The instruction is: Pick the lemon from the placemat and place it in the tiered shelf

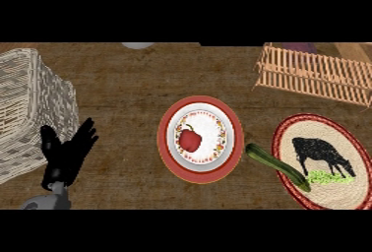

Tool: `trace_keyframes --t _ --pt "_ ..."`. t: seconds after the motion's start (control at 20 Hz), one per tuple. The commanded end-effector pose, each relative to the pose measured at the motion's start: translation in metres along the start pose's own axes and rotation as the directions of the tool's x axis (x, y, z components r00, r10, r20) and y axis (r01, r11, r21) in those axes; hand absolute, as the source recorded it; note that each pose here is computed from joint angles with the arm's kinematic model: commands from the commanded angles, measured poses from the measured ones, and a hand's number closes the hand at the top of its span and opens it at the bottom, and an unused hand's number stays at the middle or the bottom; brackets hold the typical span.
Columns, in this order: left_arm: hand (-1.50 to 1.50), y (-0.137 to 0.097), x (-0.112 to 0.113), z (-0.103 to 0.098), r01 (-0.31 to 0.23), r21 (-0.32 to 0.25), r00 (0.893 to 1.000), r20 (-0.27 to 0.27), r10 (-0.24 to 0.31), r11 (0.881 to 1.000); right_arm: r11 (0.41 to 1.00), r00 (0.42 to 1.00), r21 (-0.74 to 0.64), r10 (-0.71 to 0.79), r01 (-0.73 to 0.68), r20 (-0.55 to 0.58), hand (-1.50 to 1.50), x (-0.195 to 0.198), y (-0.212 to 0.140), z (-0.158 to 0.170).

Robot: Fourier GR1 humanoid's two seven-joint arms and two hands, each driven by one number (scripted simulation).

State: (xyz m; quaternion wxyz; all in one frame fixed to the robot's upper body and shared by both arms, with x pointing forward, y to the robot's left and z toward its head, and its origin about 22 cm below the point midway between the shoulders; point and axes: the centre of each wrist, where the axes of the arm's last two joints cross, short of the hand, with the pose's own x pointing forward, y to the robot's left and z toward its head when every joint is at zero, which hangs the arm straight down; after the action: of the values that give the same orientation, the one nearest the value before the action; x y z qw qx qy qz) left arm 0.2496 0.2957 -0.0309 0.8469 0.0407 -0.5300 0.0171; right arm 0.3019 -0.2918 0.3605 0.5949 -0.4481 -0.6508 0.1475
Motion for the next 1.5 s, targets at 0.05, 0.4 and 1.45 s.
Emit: trace_keyframes --t 0.05,0.4,1.45 --pt "0.0 0.011 0.001 0.008 0.009 0.004 1.0 -0.013 -0.008 1.0 1.0 1.0 -0.005 -0.006 0.005 -0.029 1.5 -0.006 -0.024 -0.034" --pt "0.0 -0.001 0.001 0.008 -0.004 -0.005 1.0 0.001 0.004 1.0 0.995 0.998 0.076 0.066 -0.065 -0.004 1.5 -0.037 0.004 -0.072" --pt "0.0 -0.017 0.001 0.011 0.009 -0.004 1.0 0.017 -0.009 1.0 0.996 0.995 0.024 0.089 -0.09 0.045 1.5 -0.088 0.042 -0.129"
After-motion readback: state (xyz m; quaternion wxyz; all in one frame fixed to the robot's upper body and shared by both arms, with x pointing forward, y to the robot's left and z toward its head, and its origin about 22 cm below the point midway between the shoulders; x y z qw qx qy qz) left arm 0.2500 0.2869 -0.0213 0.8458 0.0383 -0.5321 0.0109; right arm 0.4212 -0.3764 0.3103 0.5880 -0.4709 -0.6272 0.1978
